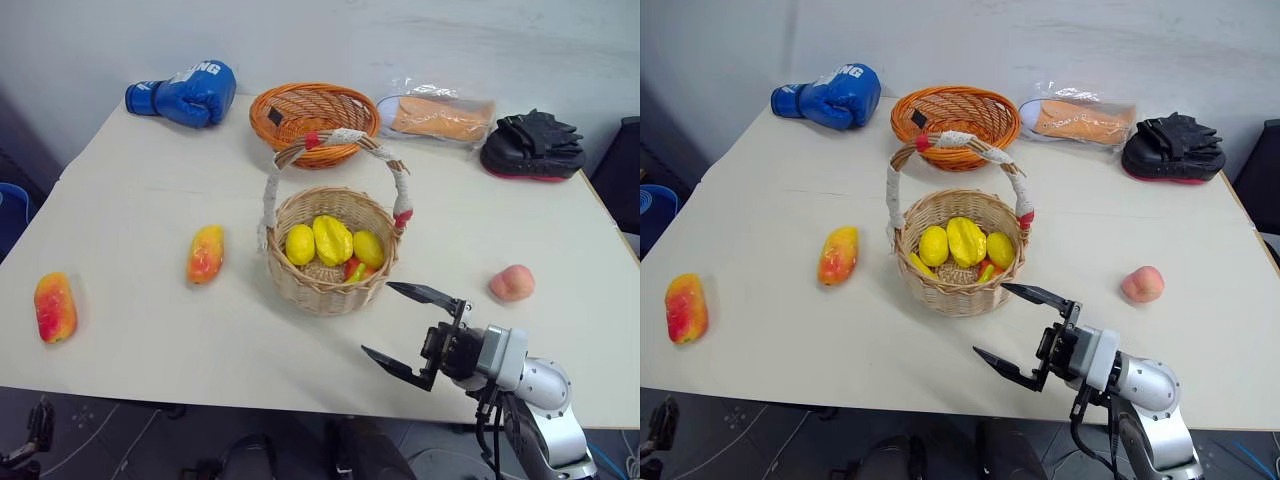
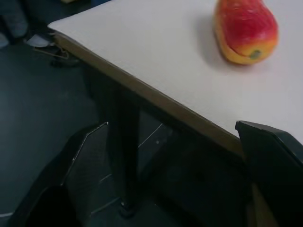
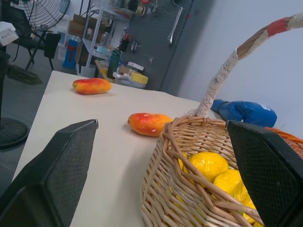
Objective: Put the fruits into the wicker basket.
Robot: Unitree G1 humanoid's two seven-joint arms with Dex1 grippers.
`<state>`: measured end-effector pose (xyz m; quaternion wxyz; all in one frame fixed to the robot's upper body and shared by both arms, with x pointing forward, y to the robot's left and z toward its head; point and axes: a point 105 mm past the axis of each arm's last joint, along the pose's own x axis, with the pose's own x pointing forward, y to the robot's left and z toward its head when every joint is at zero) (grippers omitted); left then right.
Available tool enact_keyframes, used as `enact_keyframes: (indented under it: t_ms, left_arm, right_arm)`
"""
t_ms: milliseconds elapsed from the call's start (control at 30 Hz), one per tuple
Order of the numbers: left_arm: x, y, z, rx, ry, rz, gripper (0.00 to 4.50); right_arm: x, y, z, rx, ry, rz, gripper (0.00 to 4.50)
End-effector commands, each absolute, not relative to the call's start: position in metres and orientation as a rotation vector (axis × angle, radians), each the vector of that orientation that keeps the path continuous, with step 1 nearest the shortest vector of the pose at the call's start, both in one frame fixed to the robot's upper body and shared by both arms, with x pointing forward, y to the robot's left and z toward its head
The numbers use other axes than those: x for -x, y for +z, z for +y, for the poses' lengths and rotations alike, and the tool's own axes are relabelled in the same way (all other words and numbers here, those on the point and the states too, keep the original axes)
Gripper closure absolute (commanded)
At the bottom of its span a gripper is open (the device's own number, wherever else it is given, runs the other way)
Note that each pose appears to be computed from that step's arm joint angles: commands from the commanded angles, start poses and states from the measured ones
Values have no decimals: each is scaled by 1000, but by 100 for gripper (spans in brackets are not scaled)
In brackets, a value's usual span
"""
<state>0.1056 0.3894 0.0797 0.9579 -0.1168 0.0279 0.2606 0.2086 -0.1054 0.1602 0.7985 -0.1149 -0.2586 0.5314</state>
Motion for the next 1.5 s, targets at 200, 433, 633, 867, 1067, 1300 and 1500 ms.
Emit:
enact_keyframes:
  t_ms: [200, 433, 633, 867, 1067, 1300, 1500]
  left_arm:
    - [-155, 149, 419, 118, 378, 104, 0]
    - [-206, 143, 427, 70, 259, 270, 0]
    - [-226, 115, 426, 103, 257, 359, 0]
    - [-233, 101, 403, 164, 148, 360, 211]
    - [-234, 138, 379, 158, -58, 124, 257]
    - [-235, 195, 244, -24, -815, 36, 257]
    - [-269, 222, 148, -79, -1104, -59, 257]
  right_arm:
    - [-207, 160, -104, 225, 1128, -558, 3]
    - [-213, 163, -98, 220, 1112, -568, 3]
    - [-216, 164, -95, 212, 1098, -570, 3]
    - [-219, 164, -97, 233, 1053, -559, 0]
    - [-222, 156, -113, 254, 963, -520, 0]
    - [-232, 160, -140, 224, 703, -511, 0]
    - [-226, 165, -147, 250, 600, -498, 0]
